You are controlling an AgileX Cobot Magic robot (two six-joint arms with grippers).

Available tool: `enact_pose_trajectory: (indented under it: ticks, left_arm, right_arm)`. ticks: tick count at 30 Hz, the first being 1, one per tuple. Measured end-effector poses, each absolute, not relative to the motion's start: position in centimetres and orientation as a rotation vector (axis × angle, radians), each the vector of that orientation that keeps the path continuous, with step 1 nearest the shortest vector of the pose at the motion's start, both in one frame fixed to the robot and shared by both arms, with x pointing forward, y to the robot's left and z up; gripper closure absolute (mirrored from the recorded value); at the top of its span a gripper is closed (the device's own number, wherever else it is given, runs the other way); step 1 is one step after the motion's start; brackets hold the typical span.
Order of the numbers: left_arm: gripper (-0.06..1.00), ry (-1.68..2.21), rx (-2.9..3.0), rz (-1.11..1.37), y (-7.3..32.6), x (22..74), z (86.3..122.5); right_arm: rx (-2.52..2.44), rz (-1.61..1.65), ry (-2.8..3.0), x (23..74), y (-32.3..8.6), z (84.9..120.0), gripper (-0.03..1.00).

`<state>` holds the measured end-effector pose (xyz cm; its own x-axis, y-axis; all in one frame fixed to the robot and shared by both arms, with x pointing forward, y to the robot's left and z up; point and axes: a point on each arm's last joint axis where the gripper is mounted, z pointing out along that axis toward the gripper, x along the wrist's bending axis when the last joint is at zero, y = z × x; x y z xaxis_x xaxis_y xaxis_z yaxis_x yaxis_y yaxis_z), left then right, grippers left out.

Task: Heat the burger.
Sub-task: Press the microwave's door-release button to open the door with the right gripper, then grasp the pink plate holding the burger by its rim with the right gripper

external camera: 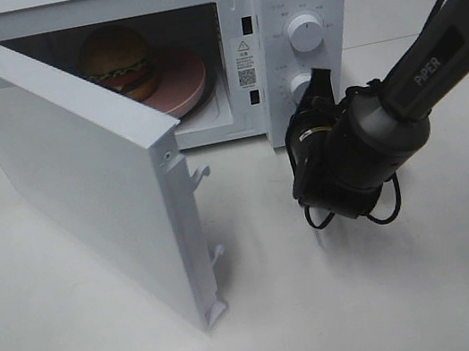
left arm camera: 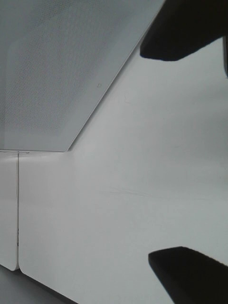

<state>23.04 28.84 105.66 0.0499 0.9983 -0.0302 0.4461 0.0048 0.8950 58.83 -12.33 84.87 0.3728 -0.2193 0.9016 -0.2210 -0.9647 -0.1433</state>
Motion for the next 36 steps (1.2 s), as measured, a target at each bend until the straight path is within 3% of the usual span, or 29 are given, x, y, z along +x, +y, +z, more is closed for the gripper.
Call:
enact_pose_trajectory:
  ticks: [18, 36]
  left_arm:
    - [-0.05, 1.503, 1.551, 0.899, 28.8, 23.0, 105.7]
    - [-0.05, 1.503, 1.551, 0.899, 28.8, 23.0, 105.7]
  right_arm:
    - [2.679, 1.687, -0.144, 56.9, -13.8, 87.9, 0.96]
    - [2.667, 1.359, 0.816, 51.4, -14.7, 90.7, 0.96]
